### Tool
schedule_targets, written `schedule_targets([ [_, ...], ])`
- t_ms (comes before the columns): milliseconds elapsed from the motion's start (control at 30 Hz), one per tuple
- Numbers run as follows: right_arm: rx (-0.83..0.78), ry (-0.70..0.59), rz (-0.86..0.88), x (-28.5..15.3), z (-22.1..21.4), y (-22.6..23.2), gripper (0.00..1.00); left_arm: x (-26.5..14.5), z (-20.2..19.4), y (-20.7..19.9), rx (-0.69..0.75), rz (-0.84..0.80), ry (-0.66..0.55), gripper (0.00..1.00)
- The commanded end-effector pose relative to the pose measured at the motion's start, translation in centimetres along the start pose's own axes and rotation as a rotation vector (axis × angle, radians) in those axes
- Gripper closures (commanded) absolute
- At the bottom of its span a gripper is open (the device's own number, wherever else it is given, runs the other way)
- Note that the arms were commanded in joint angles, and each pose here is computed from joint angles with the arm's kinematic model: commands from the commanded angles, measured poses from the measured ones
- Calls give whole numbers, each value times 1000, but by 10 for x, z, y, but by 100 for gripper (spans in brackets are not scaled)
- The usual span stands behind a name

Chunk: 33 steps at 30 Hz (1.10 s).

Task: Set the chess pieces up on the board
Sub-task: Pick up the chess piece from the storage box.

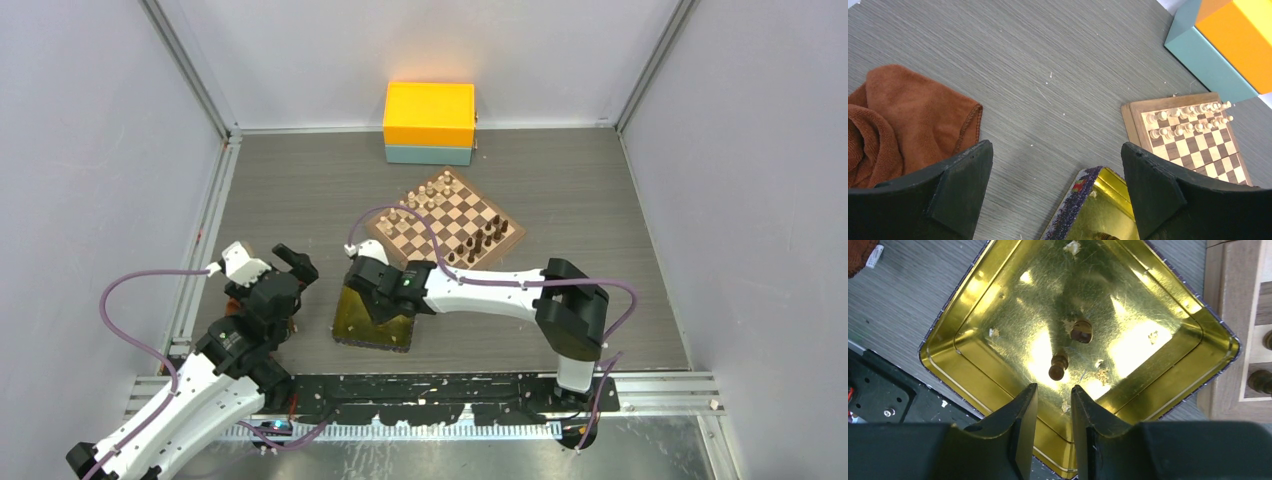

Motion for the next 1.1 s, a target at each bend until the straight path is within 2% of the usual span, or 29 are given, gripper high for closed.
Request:
schedule_targets([
  [0, 15, -28, 46, -5, 9, 21, 63, -3, 13, 2, -29, 14, -38, 0],
  [1067, 6, 12, 25, 14, -4, 18, 62, -4, 8, 8, -30, 22, -35, 0],
])
Point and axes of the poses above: each gripper's point midway between its finger pads, its own x axis out along the fingers, its own y axis along the line the jaws close on, z = x × y, the point moved 2 cm from there along -x, back along the fingers, and after that the axes turned 15 degrees about x, right-handed, at the moved point
